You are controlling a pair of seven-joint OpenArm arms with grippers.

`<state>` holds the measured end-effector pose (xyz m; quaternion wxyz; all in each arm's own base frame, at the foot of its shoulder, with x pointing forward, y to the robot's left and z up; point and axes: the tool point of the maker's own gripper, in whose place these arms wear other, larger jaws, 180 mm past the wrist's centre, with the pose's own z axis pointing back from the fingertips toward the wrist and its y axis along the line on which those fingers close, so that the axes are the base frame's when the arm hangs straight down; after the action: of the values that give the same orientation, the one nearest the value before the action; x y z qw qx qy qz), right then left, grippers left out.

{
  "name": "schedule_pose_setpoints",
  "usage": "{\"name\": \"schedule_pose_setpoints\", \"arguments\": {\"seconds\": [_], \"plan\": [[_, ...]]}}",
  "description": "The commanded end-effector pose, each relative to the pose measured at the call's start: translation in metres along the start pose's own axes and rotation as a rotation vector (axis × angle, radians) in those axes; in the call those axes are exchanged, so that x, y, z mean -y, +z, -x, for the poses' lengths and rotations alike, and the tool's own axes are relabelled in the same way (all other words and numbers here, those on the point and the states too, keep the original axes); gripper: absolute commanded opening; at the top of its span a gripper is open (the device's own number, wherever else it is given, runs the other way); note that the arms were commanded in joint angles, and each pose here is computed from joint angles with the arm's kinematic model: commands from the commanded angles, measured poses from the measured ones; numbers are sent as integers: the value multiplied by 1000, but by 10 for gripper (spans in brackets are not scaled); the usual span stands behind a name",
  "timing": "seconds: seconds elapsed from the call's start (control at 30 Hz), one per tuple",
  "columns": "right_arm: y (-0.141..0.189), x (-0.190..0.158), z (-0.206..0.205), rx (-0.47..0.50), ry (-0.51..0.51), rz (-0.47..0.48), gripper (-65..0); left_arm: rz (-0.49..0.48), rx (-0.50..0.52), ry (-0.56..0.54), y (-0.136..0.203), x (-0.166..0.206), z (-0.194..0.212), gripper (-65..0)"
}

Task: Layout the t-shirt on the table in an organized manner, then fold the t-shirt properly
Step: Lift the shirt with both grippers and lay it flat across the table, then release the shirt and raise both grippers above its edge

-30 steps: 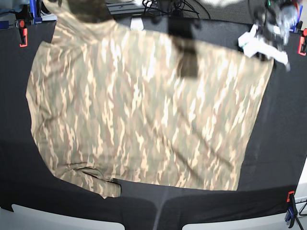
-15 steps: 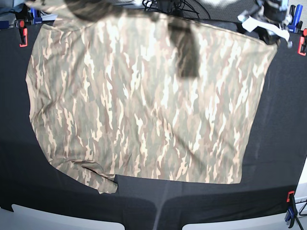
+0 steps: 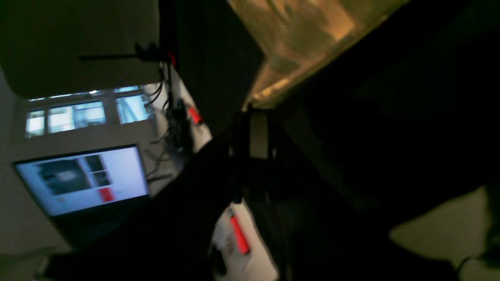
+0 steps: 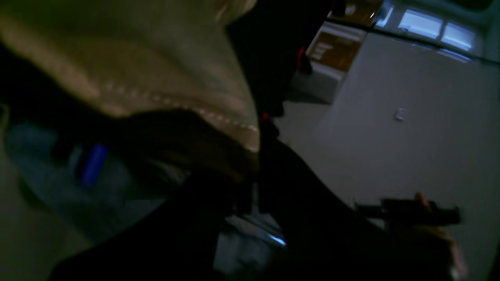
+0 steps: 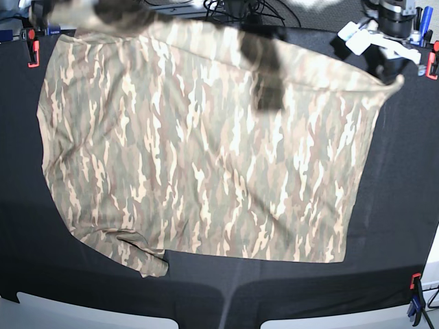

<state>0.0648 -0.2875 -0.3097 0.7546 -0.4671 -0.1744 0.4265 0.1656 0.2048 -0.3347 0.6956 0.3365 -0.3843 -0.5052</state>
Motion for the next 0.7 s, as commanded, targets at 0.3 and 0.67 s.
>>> {"name": "schedule_pose_setpoints", "arguments": {"seconds": [0.3,0.67], "plan": [[-49,15,-69,123,-237,-121,-650,-71,129,272,-34,-45,-31,-650],[-71,61,-140,300,-421,-112,-650,-107,121,500,-82,-63,-31,-650]]}}
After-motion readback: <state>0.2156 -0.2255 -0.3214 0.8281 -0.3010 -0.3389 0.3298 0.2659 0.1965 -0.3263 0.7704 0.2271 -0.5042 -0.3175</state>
